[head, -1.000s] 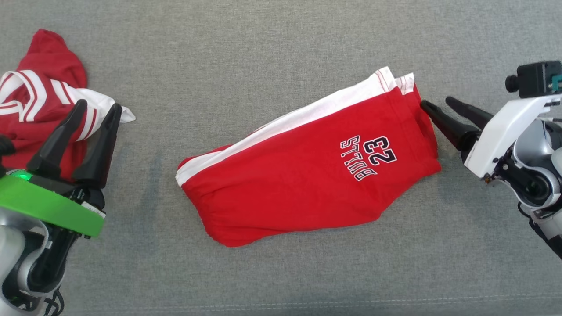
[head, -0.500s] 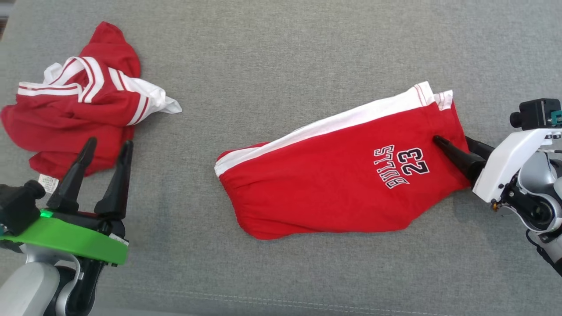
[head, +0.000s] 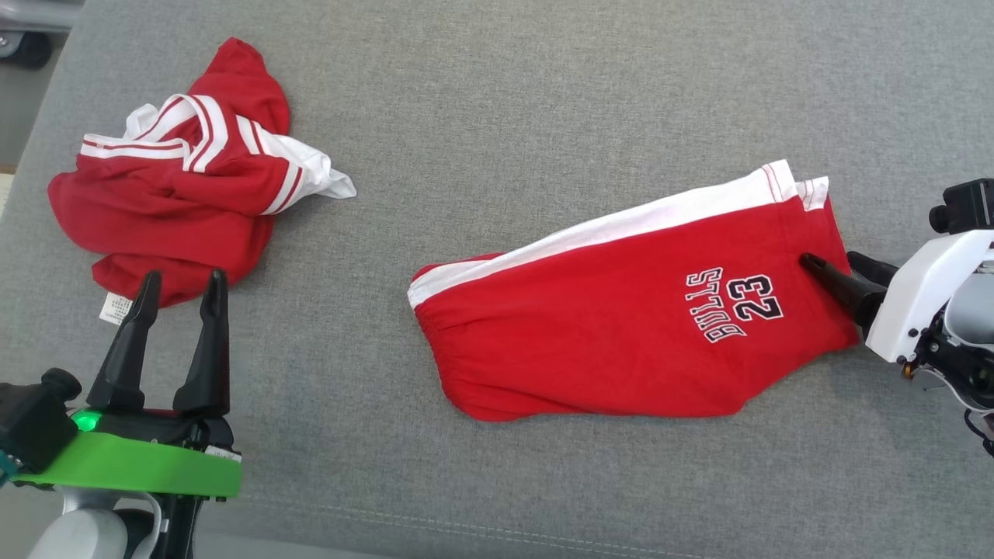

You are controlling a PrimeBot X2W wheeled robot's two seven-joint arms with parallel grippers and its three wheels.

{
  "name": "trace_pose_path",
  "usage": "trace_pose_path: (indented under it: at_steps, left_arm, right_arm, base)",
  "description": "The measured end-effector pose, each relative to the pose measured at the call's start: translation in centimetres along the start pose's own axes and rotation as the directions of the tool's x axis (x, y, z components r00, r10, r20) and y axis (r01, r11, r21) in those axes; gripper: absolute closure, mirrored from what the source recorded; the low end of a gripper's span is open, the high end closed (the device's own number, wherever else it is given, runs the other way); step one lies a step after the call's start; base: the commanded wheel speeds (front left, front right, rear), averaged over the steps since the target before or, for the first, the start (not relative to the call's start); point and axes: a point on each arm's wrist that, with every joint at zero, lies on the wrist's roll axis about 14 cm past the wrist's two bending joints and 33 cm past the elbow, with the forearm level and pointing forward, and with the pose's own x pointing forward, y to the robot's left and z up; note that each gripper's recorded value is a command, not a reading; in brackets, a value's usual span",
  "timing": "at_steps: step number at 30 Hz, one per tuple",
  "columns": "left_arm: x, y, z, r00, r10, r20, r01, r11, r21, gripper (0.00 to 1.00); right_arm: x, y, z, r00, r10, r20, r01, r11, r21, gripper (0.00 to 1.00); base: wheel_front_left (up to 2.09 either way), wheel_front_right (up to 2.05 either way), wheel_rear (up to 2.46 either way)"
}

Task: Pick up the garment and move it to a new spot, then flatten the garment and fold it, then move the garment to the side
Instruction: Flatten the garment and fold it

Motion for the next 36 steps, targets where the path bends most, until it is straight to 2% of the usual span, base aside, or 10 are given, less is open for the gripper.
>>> trace_pose_path:
  at_steps: [11, 20, 21, 23, 24, 28, 36]
  left_arm:
    - [0.3, -2.2, 0.1, 0.999, -0.041, 0.034, 0.041, 0.999, -0.001, 0.0]
    - [0.6, -3.0, -0.4, 0.998, -0.049, 0.033, 0.05, 0.999, -0.007, 0.0]
    - [0.6, -3.0, -0.4, 0.998, -0.048, 0.035, 0.048, 0.999, -0.007, 0.0]
    - [0.5, -3.1, -0.4, 0.998, -0.044, 0.04, 0.044, 0.999, -0.01, 0.0]
    - [0.4, -3.1, -0.3, 0.998, -0.043, 0.043, 0.043, 0.999, -0.008, 0.0]
    - [-0.1, -2.9, 0.0, 0.998, -0.023, 0.055, 0.024, 1.0, -0.015, 0.0]
    - [-0.5, -2.7, -0.1, 0.998, -0.011, 0.056, 0.012, 1.0, -0.014, 0.0]
  right_arm:
    - [-1.0, -1.3, -0.9, 0.999, -0.026, -0.032, 0.027, 0.999, 0.037, 0.0]
    - [0.3, 1.8, -0.9, 0.995, 0.095, -0.028, -0.088, 0.976, 0.199, 0.0]
    - [0.4, 1.9, -0.9, 0.995, 0.099, -0.031, -0.091, 0.976, 0.199, 0.41]
    - [0.4, 1.9, -1.0, 0.994, 0.1, -0.041, -0.091, 0.977, 0.191, 0.9]
    - [0.4, 1.9, -1.0, 0.994, 0.1, -0.046, -0.09, 0.978, 0.187, 1.0]
    - [0.2, 2.0, -1.9, 0.989, 0.107, -0.104, -0.087, 0.98, 0.181, 1.0]
    - [-0.3, 1.6, -1.4, 0.99, 0.102, -0.092, -0.081, 0.975, 0.208, 1.0]
  base:
    - [0.0, 0.0, 0.0]
    - [0.0, 0.0, 0.0]
    - [0.0, 0.0, 0.0]
    - [0.0, 0.0, 0.0]
    - [0.0, 0.0, 0.0]
    - [0.0, 0.0, 0.0]
    - [0.0, 0.0, 0.0]
